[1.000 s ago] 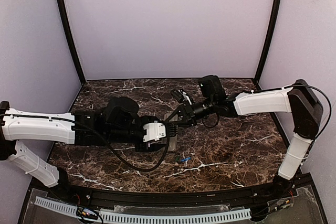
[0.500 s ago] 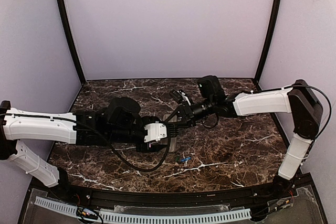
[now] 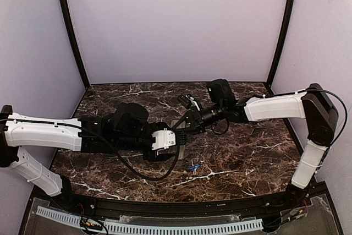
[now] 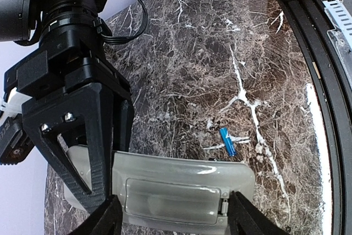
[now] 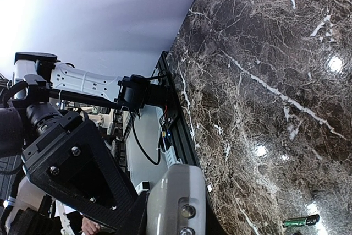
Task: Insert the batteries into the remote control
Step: Remove the battery cover from the remote control.
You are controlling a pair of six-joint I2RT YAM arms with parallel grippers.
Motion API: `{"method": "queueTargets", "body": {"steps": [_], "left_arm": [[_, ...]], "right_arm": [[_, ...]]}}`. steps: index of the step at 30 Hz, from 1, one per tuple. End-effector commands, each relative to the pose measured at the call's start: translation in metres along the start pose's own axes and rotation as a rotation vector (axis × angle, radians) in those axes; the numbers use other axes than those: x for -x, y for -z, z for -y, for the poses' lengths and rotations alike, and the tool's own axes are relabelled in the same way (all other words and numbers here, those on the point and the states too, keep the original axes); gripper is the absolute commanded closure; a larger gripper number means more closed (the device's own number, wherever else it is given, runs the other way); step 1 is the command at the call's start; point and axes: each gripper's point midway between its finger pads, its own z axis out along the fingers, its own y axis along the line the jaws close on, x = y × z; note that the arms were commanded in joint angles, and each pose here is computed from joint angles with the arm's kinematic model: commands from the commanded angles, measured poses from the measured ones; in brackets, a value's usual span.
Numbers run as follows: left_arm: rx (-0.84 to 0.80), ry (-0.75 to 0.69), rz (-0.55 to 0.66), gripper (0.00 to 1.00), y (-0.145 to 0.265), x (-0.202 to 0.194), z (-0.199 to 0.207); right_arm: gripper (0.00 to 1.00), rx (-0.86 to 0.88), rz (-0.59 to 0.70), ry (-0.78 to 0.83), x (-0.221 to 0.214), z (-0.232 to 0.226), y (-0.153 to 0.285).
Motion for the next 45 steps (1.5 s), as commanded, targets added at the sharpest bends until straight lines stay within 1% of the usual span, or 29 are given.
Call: {"method": "queueTargets", "body": {"steps": [1, 5, 11, 17, 20, 23, 32, 37, 41, 42, 43, 44, 45], "left_arm": [[-0.005, -0.008, -0.025, 0.31, 0.000, -0.002, 0.001], [0.005, -0.019, -0.044, 0.31, -0.003, -0.005, -0.001], [0.064, -0.038, -0.054, 0.38, -0.002, -0.005, -0.012], [0.135, -0.047, -0.014, 0.42, 0.008, 0.006, -0.027], [0.170, -0.056, -0.004, 0.43, 0.013, 0.011, -0.033], [0.212, -0.067, 0.037, 0.43, 0.020, 0.023, -0.041], [0.238, -0.074, 0.075, 0.43, 0.030, 0.034, -0.045], [0.246, -0.058, 0.075, 0.41, 0.037, 0.031, -0.044], [0.256, 0.011, 0.049, 0.36, 0.035, 0.020, -0.043], [0.268, 0.068, 0.058, 0.35, 0.033, 0.019, -0.045], [0.281, 0.101, 0.055, 0.32, 0.032, 0.017, -0.047], [0.285, 0.180, 0.061, 0.30, 0.030, 0.017, -0.049], [0.297, 0.223, 0.064, 0.29, 0.030, 0.018, -0.054]], "right_arm": [[1.00, 0.028, -0.003, 0.048, 0.004, -0.013, -0.002], [1.00, 0.032, -0.008, 0.046, 0.004, -0.015, -0.003], [1.00, 0.042, -0.019, 0.044, 0.003, -0.016, -0.005], [1.00, 0.040, -0.027, 0.033, 0.000, -0.012, -0.007], [1.00, 0.034, -0.029, 0.024, -0.001, -0.007, -0.009], [1.00, 0.028, -0.033, 0.014, -0.003, -0.001, -0.010], [1.00, 0.012, -0.024, 0.014, -0.001, 0.002, -0.010], [1.00, -0.039, 0.037, 0.013, 0.012, 0.010, 0.005], [1.00, -0.131, 0.117, 0.045, 0.026, 0.016, 0.019], [1.00, -0.164, 0.136, 0.055, 0.029, 0.018, 0.023], [1.00, -0.196, 0.157, 0.065, 0.033, 0.020, 0.026], [1.00, -0.222, 0.183, 0.076, 0.037, 0.021, 0.029], [1.00, -0.242, 0.204, 0.087, 0.040, 0.020, 0.033]]}}
